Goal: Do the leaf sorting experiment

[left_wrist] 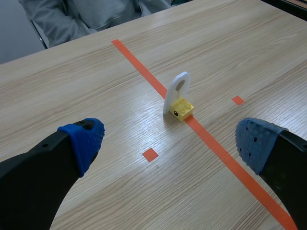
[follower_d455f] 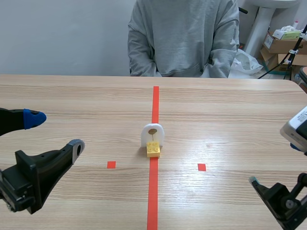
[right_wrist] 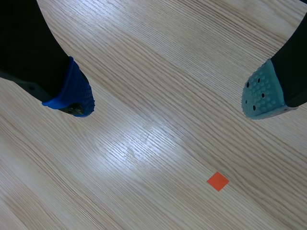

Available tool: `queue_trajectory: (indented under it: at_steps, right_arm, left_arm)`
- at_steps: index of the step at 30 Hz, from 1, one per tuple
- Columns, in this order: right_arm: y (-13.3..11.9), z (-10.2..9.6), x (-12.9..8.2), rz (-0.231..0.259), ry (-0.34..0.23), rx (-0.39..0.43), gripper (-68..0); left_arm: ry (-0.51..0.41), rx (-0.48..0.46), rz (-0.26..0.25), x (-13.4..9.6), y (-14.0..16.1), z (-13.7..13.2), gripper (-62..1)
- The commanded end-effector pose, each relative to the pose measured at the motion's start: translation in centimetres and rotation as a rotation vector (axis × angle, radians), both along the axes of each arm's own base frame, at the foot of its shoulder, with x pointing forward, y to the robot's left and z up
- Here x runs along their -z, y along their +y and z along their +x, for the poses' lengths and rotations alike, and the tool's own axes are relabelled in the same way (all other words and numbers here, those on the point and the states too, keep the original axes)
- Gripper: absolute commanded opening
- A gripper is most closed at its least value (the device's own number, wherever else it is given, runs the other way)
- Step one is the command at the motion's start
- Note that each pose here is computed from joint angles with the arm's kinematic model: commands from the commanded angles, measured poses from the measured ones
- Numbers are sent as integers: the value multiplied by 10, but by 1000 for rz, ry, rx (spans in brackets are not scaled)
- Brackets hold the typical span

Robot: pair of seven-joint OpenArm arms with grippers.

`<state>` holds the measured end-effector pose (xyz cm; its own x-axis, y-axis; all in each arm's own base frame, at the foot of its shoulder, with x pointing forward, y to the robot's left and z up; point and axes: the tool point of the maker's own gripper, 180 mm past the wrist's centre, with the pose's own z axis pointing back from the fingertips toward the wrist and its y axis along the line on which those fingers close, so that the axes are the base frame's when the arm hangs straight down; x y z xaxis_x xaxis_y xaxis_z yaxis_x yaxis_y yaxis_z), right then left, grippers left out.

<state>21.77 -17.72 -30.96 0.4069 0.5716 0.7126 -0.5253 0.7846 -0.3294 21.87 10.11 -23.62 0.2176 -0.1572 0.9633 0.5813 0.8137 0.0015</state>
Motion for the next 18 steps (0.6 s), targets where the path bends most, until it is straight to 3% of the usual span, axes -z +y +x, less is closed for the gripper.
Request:
queue_trajectory:
  at_steps: [1,4,8,13,18]
  right_arm:
    - [-1,9,-13,-27,-43,-34,-35]
    - [-4,19,-21,-59,-68,-64,-35]
    - [0,36,-39,-31,-115,-96,-35]
    - [14,63,-60,-59,-175,-194,-35]
    - [22,94,-59,-49,-184,-240,-35]
  left_arm:
    - [-23,6,-22,-8,-4,2,-24]
    - [-24,6,-22,-9,-4,2,-24]
    - [-24,7,-20,-8,-4,2,-24]
    - [-24,7,-18,-8,-3,2,-24]
    - [-24,6,-18,-8,-3,2,-24]
